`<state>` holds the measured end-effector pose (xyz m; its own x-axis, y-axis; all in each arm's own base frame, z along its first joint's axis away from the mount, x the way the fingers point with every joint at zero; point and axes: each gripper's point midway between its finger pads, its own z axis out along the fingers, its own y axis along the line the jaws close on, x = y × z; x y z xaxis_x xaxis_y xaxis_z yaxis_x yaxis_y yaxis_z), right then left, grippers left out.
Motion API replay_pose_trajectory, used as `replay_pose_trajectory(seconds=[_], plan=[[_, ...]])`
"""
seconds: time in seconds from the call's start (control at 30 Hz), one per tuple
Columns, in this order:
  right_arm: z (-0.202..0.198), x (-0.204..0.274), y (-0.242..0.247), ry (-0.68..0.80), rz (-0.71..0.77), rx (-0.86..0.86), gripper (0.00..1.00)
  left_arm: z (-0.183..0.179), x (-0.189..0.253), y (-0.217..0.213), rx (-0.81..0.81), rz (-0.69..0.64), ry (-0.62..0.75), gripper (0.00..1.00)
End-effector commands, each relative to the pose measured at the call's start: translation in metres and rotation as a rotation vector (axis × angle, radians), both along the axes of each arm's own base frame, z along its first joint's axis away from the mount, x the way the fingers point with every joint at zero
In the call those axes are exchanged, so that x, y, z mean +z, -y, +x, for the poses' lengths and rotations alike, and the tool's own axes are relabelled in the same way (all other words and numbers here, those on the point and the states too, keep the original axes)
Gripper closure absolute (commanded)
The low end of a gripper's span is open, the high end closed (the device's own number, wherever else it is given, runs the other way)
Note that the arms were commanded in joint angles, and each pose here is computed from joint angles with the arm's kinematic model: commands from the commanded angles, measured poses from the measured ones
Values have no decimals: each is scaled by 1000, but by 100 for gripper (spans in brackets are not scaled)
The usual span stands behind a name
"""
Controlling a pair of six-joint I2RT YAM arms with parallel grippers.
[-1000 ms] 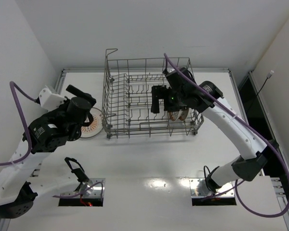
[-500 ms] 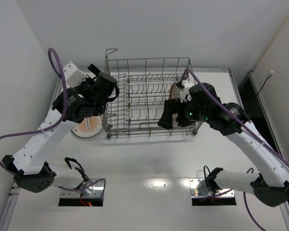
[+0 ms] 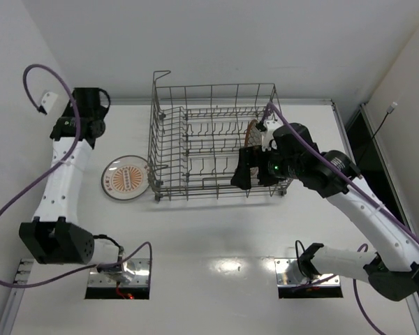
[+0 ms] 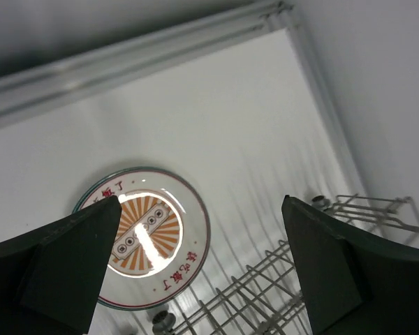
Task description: Load the plates into the dish rack
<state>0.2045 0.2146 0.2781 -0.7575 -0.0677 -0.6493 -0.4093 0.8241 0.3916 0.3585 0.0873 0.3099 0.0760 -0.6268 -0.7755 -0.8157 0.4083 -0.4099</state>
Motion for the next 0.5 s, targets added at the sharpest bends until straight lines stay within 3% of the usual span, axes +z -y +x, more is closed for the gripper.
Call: replay_pose_trajectory(seconds=[0.0, 0.03, 0.13, 0.23, 0.3, 0.37, 0.47], plan=[[4, 6, -1, 18, 2, 7, 1, 40, -32, 3, -210, -254, 86, 0], [4, 4, 1, 20, -4, 0, 1, 43, -38, 12, -281, -319, 112, 0], [2, -9, 5, 6, -26, -9, 1, 35, -63, -10, -256, -365, 177, 0], [1, -16, 2, -13, -11, 8, 1, 13, -113, -38, -257, -402, 120, 0], [0, -16, 1, -16, -6, 15, 1, 0, -140, -36, -299, -468, 91, 0], [-1, -17, 2, -25, -12, 15, 1, -2, -145, -31, -356, -446, 131, 0], [-4, -25, 2, -38, -25, 29, 1, -12, -180, -8, -372, -569, 140, 0]])
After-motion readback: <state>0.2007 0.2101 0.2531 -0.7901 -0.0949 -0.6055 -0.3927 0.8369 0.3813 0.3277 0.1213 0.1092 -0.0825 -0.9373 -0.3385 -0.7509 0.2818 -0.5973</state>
